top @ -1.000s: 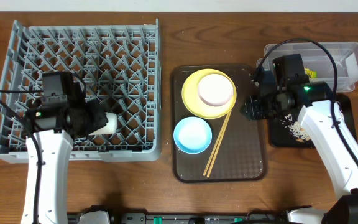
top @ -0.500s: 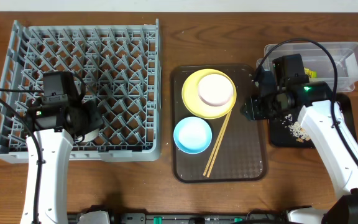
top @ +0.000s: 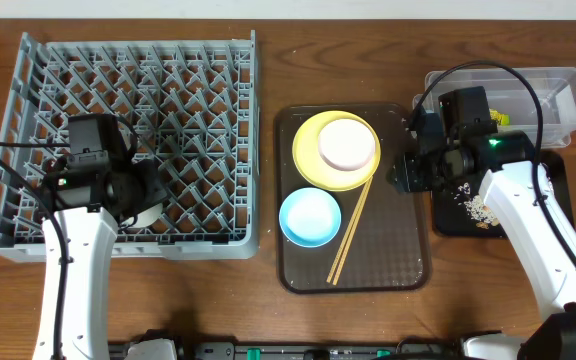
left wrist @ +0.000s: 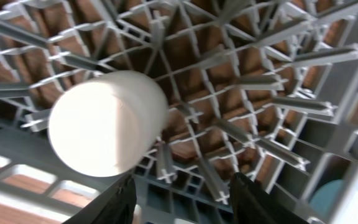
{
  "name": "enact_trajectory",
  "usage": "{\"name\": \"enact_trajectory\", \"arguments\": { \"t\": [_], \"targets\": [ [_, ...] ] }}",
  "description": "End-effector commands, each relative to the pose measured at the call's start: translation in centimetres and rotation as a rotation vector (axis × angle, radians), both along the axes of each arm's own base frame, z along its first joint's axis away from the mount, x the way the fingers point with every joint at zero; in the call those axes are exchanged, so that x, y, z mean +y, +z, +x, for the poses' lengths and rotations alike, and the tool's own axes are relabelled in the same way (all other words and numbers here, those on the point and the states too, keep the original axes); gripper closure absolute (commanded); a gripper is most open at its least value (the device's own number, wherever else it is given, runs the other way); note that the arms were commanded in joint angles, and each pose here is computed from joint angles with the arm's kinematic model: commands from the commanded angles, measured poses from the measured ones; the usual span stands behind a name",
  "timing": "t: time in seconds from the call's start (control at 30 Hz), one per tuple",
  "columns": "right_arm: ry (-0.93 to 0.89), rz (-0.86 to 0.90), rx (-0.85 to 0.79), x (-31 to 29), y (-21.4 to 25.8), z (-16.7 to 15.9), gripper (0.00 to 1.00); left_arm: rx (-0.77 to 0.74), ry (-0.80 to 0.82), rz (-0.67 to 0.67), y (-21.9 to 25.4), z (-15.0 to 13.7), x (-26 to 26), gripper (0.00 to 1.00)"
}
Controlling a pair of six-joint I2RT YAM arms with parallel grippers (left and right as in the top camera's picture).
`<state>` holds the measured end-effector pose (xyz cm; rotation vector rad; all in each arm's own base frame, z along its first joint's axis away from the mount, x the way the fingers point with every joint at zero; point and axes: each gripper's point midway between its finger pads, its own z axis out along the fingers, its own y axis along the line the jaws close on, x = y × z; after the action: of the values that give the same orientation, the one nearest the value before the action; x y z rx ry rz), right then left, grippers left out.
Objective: Sort waste into correct bins and load items into the dishwasher rack
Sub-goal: 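Move the left gripper to the blue bowl and grasp its rim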
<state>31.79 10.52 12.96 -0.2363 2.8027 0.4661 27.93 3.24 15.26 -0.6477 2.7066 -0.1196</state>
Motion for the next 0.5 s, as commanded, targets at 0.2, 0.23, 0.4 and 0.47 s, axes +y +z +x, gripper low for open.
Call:
{"name": "enact_trajectory", "arguments": {
  "t": [0.2, 0.23, 0.4, 0.47],
  "targets": [
    [-0.007, -0.001, -0.024, -0.4, 0.5, 0.4, 0.48, -0.046, -0.247, -0.044, 0.5, 0.7, -6.4, 0.46],
    [-0.006, -0.001, -0.023, -0.4, 0.5, 0.3, 0.48, -0.05, -0.27, -0.045, 0.6, 0.7, -7.1, 0.46],
    [-0.018, -0.034, -0.025, -1.0, 0.3, 0.4, 0.51, -0.07, -0.414, -0.048, 0.8, 0.3, -11.3, 0.46],
    [-0.059, -0.081, -0.017, -1.9, 0.0, 0.4, 0.55, -0.081, -0.469, -0.05, 0.9, 0.1, -12.9, 0.46]
  ]
}}
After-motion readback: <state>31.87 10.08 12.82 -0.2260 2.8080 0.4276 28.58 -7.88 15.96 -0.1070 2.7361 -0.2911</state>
